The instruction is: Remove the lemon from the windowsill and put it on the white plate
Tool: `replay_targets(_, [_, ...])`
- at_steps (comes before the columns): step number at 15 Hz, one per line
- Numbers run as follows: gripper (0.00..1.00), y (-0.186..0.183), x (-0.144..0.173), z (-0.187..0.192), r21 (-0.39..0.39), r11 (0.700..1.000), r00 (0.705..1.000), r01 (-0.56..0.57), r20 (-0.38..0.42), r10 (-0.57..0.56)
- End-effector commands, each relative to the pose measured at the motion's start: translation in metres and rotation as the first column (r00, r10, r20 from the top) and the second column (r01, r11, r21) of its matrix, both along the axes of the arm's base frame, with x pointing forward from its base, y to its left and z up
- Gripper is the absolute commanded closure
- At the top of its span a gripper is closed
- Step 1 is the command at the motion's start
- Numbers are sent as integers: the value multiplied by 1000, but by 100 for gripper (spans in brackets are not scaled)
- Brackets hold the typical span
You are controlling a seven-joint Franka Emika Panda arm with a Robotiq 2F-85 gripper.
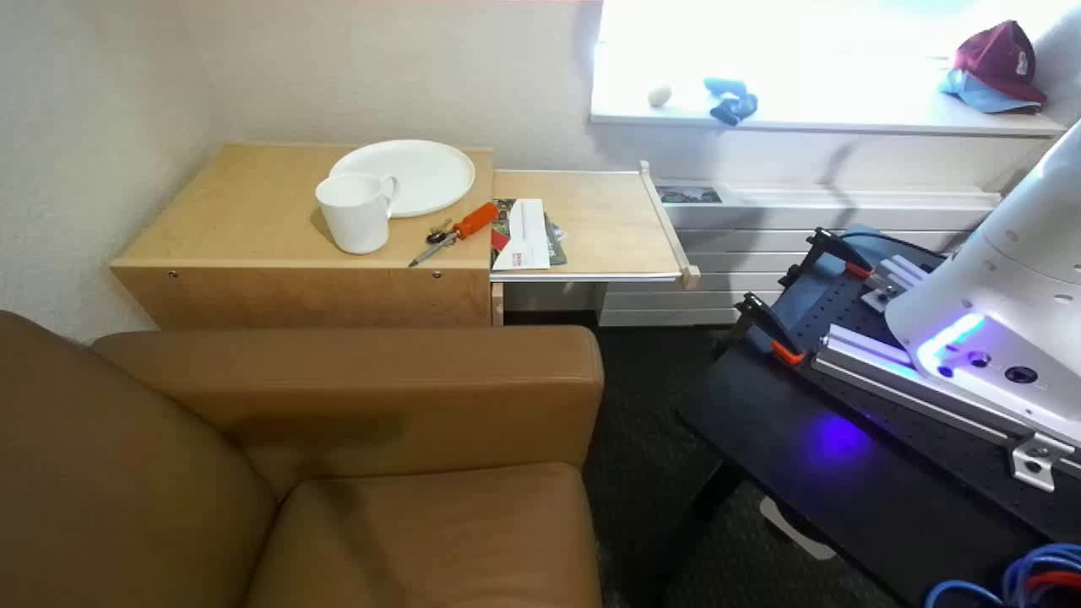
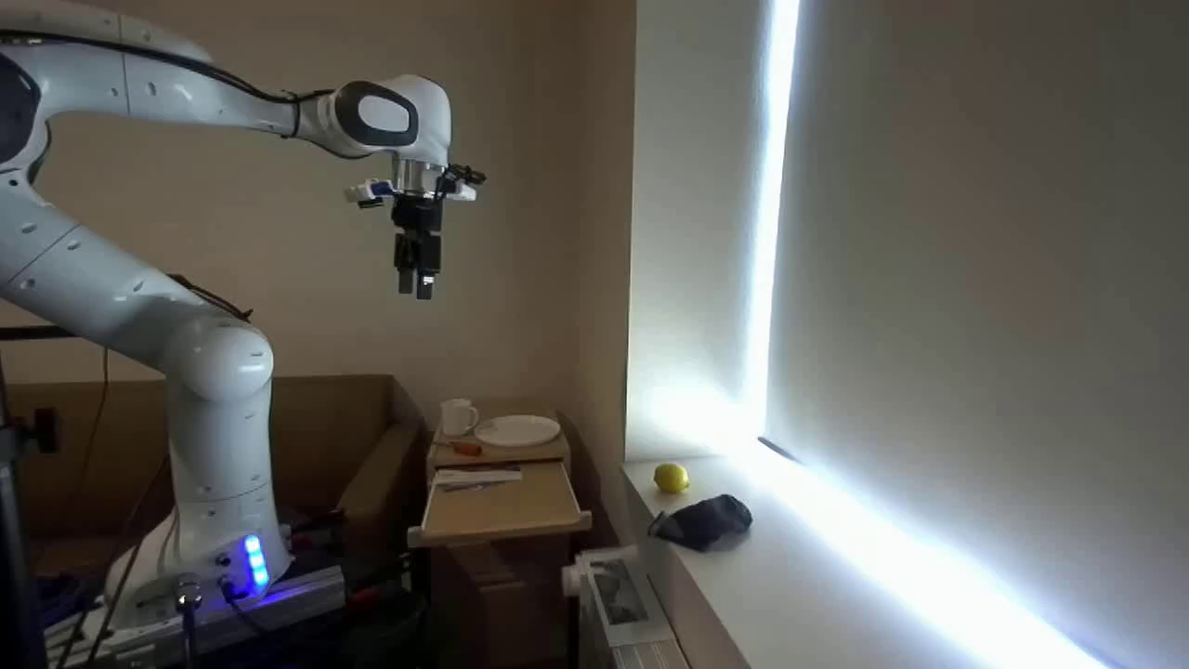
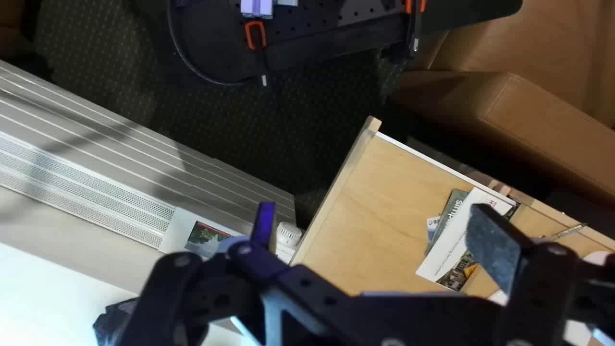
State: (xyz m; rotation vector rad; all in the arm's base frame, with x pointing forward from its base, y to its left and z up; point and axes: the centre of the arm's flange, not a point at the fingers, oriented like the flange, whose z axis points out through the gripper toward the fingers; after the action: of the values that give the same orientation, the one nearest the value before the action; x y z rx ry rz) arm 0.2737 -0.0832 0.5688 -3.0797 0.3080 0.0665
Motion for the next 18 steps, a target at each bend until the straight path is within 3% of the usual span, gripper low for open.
replay_targets(1, [0,0,0,0,0,1000,1000,0,0,0])
replay_targets(2, [0,0,0,0,0,1000,1000,0,0,0])
replay_targets(4, [0,-23,46,-30,-35,990,988,135,75,-133])
replay_targets(8, [0,-89,103,-52,23,935,915,354,199,-351])
replay_targets(10, [0,-131,125,-71,53,888,859,456,233,-455])
replay_targets(13, [0,-192,153,-104,100,795,758,598,252,-602])
replay_targets(16, [0,-236,192,-132,104,682,660,724,186,-728])
replay_targets(17, [0,-204,145,-125,108,744,711,660,230,-664])
replay_targets(18, [0,-211,153,-132,96,735,707,671,218,-673])
